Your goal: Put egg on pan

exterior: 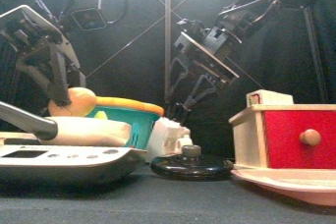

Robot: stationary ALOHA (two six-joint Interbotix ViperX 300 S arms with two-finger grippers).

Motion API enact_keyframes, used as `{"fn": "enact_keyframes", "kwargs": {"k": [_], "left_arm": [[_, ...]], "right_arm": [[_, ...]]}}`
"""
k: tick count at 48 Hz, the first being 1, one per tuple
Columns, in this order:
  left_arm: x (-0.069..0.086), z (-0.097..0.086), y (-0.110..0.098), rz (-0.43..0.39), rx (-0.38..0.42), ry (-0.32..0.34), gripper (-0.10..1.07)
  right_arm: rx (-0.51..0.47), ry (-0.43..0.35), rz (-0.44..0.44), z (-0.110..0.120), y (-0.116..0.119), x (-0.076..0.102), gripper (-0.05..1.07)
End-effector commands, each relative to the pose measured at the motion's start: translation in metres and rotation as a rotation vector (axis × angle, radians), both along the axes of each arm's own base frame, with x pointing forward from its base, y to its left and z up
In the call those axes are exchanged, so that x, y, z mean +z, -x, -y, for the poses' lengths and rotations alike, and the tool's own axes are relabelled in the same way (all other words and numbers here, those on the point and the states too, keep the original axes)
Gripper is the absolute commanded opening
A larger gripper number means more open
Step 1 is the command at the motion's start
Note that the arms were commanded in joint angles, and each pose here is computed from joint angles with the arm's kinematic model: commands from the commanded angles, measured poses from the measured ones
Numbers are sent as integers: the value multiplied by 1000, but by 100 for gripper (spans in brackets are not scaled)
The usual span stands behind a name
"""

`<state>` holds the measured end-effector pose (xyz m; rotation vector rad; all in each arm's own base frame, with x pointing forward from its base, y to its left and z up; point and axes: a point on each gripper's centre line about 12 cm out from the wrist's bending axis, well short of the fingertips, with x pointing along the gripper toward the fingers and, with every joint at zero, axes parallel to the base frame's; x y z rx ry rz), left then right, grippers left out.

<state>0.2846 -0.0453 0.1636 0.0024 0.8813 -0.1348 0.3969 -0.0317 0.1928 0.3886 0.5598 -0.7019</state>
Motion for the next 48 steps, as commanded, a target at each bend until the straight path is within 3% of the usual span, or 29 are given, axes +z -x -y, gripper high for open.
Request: {"fn": "enact_keyframes", "kwargs": {"k": [1,21,48], "left_arm": [[6,2,-4,21,-4,2,60],[7,2,-4,18,-4,2,76],[8,2,-5,23,-4,3,80]], "right_arm": [[-1,0,28,1,-1,10,92],[-1,1,27,1,-1,10,92],[-1,0,28,1,-1,10,92]]}}
